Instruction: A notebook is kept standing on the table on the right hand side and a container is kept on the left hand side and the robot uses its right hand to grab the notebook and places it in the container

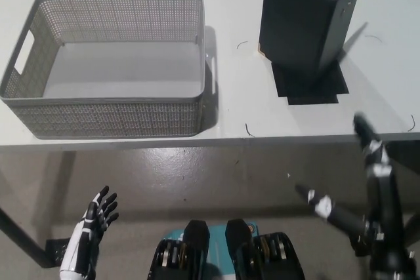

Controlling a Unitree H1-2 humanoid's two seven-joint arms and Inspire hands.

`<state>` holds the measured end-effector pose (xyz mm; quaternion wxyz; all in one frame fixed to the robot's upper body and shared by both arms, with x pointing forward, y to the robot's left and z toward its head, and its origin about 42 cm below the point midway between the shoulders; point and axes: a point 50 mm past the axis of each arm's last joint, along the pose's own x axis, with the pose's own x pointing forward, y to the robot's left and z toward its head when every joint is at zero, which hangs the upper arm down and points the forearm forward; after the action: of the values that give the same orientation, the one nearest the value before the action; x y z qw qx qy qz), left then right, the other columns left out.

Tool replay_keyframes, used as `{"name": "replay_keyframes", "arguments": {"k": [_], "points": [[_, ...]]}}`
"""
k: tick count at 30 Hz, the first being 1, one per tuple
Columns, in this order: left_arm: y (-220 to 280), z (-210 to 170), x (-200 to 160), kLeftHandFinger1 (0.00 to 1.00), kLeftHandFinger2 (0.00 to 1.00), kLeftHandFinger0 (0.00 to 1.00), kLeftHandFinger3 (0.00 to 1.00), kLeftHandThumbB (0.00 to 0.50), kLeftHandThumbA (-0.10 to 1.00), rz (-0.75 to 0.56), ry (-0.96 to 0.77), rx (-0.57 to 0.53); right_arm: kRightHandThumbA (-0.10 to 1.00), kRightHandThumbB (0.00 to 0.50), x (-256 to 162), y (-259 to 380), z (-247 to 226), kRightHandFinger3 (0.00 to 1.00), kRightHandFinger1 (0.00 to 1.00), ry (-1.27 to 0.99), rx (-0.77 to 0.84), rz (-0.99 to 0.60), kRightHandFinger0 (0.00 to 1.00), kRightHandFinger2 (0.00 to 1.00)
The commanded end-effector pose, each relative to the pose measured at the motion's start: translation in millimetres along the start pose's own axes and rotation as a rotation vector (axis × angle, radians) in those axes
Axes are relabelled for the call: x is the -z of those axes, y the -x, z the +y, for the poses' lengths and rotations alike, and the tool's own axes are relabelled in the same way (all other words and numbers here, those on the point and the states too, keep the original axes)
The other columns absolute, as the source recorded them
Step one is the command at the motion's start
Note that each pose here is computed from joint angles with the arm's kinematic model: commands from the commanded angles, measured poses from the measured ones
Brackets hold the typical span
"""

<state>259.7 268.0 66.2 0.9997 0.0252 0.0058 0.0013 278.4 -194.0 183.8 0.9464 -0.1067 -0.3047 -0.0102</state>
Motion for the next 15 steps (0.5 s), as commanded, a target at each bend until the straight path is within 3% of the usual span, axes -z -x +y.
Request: {"name": "replay_keyframes", "arguments": {"k": [1, 2, 5, 8, 12, 15], "points": [[1.1, 5.0, -6.4, 1.0, 1.0, 1.0, 1.0, 0.266, 1.0, -0.059, 0.005, 0.013, 1.0, 0.453, -14.3, -47.7, -7.4, 1.0, 1.0, 0.05, 0.076, -0.095, 1.0, 1.0], [1.4, 4.8, -6.3, 1.0, 1.0, 1.0, 1.0, 0.249, 1.0, -0.056, 0.001, 0.009, 1.0, 0.464, -13.3, -60.9, -8.2, 1.0, 1.0, 0.048, 0.09, -0.092, 1.0, 1.0], [3.6, 4.8, -5.3, 1.0, 1.0, 1.0, 1.0, 0.236, 1.0, -0.062, -0.004, 0.012, 1.0, 0.434, -2.9, -96.9, -7.4, 1.0, 1.0, 0.03, 0.104, -0.075, 1.0, 1.0], [6.9, 3.9, -0.9, 1.0, 1.0, 1.0, 1.0, 0.24, 1.0, -0.057, 0.018, 0.007, 1.0, 0.448, 9.8, -119.6, -6.1, 1.0, 1.0, -0.024, 0.121, -0.018, 1.0, 1.0], [7.6, 4.1, 0.5, 1.0, 1.0, 1.0, 1.0, 0.207, 1.0, -0.066, -0.006, 0.003, 1.0, 0.479, 34.1, -164.5, -9.5, 1.0, 1.0, 0.007, 0.154, 0.075, 1.0, 1.0], [7.8, 4.0, 0.6, 1.0, 1.0, 1.0, 1.0, 0.197, 1.0, -0.069, 0.013, 0.0, 1.0, 0.461, 46.5, -186.6, -10.5, 1.0, 1.0, -0.044, 0.155, 0.116, 1.0, 1.0]]}}
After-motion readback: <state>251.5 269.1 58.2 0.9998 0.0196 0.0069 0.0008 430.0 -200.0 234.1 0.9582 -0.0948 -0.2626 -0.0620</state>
